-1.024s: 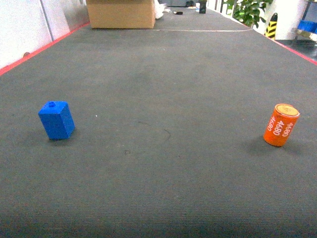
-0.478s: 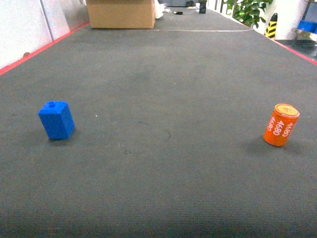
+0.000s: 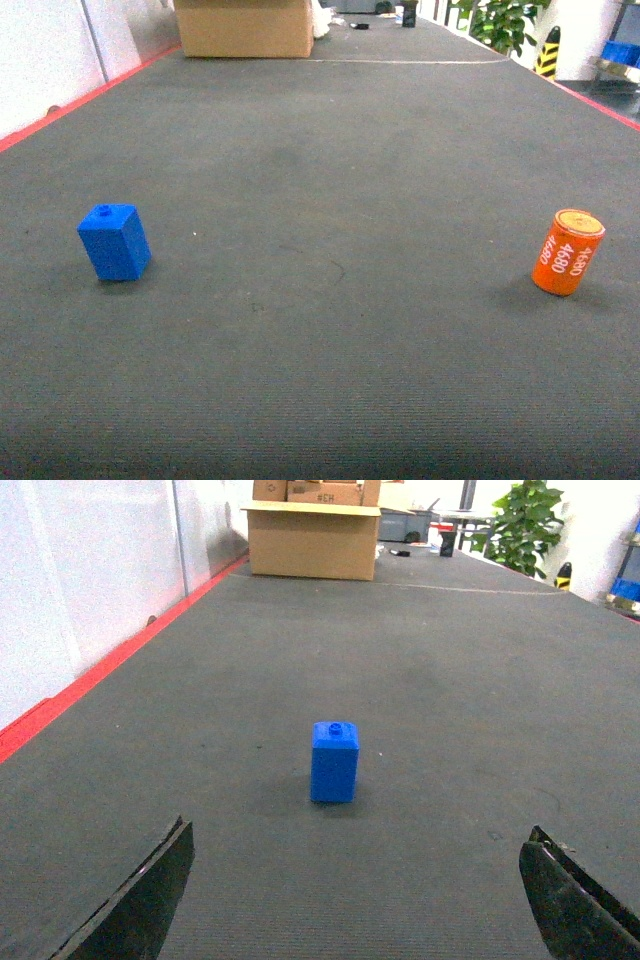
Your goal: Sort blue parts and orange caps into right shelf containers
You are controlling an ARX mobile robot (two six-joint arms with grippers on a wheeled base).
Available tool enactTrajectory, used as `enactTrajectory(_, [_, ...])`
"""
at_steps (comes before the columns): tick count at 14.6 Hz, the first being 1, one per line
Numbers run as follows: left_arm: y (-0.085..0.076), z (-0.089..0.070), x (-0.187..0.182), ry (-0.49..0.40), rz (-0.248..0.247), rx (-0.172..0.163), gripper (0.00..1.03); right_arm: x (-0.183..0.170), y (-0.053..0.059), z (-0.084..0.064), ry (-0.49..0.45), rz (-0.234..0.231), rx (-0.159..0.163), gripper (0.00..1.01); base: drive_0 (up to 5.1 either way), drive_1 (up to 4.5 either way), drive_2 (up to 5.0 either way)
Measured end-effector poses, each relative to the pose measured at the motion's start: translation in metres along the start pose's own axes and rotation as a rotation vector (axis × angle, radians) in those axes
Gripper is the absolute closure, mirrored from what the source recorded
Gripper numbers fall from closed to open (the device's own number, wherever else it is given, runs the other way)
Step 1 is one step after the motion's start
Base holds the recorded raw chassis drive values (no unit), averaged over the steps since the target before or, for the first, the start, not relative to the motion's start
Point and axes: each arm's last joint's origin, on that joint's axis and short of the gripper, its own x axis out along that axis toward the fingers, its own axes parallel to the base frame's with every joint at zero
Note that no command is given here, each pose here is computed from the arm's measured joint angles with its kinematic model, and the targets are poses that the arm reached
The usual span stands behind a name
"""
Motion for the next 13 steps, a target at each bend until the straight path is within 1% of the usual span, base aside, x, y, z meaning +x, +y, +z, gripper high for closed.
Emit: enactTrajectory(13, [0.0,0.0,0.0,0.0,0.0,0.0,0.05,0.0,0.0,0.0,0.0,0.0,0.0,0.03,0.0,0.0,0.0])
